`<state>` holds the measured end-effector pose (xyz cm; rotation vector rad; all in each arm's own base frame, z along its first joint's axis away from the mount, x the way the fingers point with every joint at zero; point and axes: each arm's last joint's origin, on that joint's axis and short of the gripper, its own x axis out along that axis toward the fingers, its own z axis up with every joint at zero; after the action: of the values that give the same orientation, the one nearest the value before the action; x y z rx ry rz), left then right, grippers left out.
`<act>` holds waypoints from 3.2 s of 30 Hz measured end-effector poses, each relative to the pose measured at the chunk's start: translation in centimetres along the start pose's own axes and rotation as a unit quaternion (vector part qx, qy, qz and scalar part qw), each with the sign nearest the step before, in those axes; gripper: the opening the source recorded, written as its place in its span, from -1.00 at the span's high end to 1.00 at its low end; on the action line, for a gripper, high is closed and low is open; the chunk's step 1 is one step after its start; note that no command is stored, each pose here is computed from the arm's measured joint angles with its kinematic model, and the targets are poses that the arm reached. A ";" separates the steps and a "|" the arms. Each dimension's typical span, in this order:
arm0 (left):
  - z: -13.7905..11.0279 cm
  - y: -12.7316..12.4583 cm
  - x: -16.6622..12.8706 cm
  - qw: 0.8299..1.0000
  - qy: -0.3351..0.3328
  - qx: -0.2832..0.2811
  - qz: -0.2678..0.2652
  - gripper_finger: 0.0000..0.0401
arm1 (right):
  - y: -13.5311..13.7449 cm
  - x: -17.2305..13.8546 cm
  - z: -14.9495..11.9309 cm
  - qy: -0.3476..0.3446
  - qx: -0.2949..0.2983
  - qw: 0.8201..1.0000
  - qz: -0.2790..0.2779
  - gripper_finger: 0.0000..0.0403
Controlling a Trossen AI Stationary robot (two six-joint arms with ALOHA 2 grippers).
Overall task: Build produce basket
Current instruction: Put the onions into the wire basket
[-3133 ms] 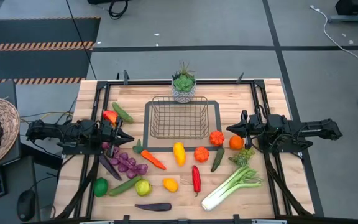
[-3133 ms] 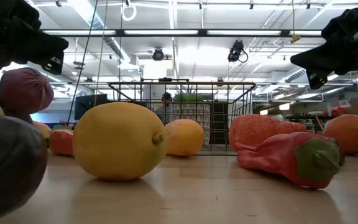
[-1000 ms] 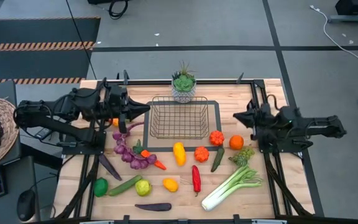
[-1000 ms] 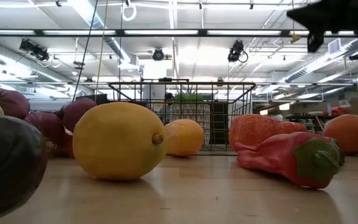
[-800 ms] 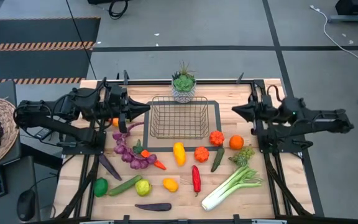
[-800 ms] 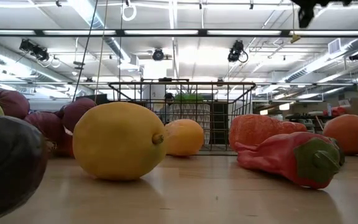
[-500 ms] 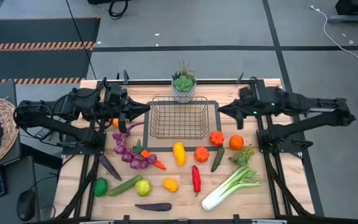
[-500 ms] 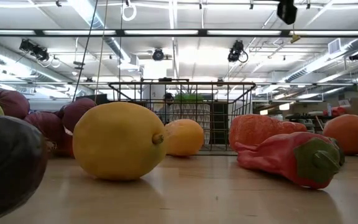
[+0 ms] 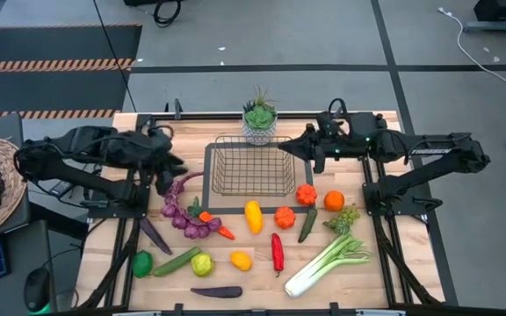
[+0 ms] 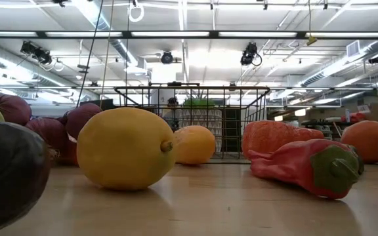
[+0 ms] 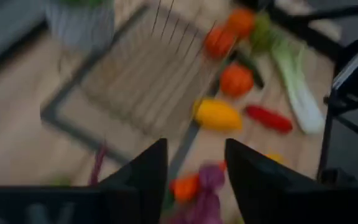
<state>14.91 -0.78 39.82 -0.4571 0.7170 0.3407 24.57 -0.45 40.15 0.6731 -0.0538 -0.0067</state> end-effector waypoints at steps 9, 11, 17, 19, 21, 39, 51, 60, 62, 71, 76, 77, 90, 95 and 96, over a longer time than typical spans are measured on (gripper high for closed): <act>-1.5 -0.7 3.1 0.980 0.157 0.104 0.055 -0.21 | 0.3 0.1 0.1 0.003 0.008 0.999 0.032 0.92; -1.8 -1.1 4.2 0.968 0.197 0.136 0.073 -0.22 | 0.4 0.1 0.0 0.016 0.020 0.999 0.048 0.92; -2.6 -2.2 7.7 0.930 0.273 0.230 0.086 -0.19 | 0.6 0.1 -0.2 0.058 0.033 0.993 0.093 0.92; -3.3 -2.2 8.8 0.917 0.306 0.248 0.071 -0.18 | 0.7 0.1 -0.2 0.061 0.044 0.993 0.094 0.92; -4.1 -2.0 9.9 0.908 0.336 0.246 0.047 -0.16 | 0.6 0.1 -0.2 0.064 0.070 0.991 0.093 0.92; -9.3 -1.8 12.8 0.880 0.402 0.253 0.009 0.03 | 0.4 0.4 -0.4 0.052 0.032 0.995 0.082 0.92; -9.5 -2.3 12.1 0.885 0.380 0.269 -0.013 0.14 | -1.6 2.0 -4.0 0.136 -0.112 0.983 -0.052 0.22; -9.2 -2.0 12.3 0.845 0.356 0.396 -0.040 0.13 | -1.0 1.7 -5.6 0.177 -0.118 0.975 -0.072 -0.52; -9.4 -1.4 12.8 0.844 0.360 0.396 -0.033 0.09 | -0.8 1.6 -5.7 0.172 -0.110 0.976 -0.080 -0.62; -12.3 1.3 14.8 0.817 0.414 0.401 -0.018 -0.15 | -0.2 1.5 -6.5 0.178 -0.084 0.976 -0.091 -0.71; -12.1 1.1 15.2 0.827 0.388 0.407 -0.017 -0.15 | 0.0 1.4 -6.7 0.178 -0.086 0.976 -0.092 -0.70; -12.0 1.0 15.3 0.829 0.380 0.409 -0.015 -0.14 | -0.1 1.4 -6.7 0.177 -0.086 0.976 -0.094 -0.70; -13.3 1.6 16.6 0.817 0.357 0.451 -0.035 -0.09 | -0.1 1.4 -6.7 0.174 -0.087 0.976 -0.099 -0.70; -13.8 1.9 16.9 0.816 0.360 0.450 -0.031 -0.02 | -0.1 1.4 -6.7 0.173 -0.076 0.977 -0.101 -0.70; -13.8 1.9 16.9 0.817 0.359 0.450 -0.029 0.01 | -0.1 1.4 -6.7 0.173 -0.076 0.977 -0.101 -0.70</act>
<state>18.44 -3.74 18.41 0.3420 1.4903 -0.2808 26.36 3.60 34.95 0.5164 0.3477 -0.0891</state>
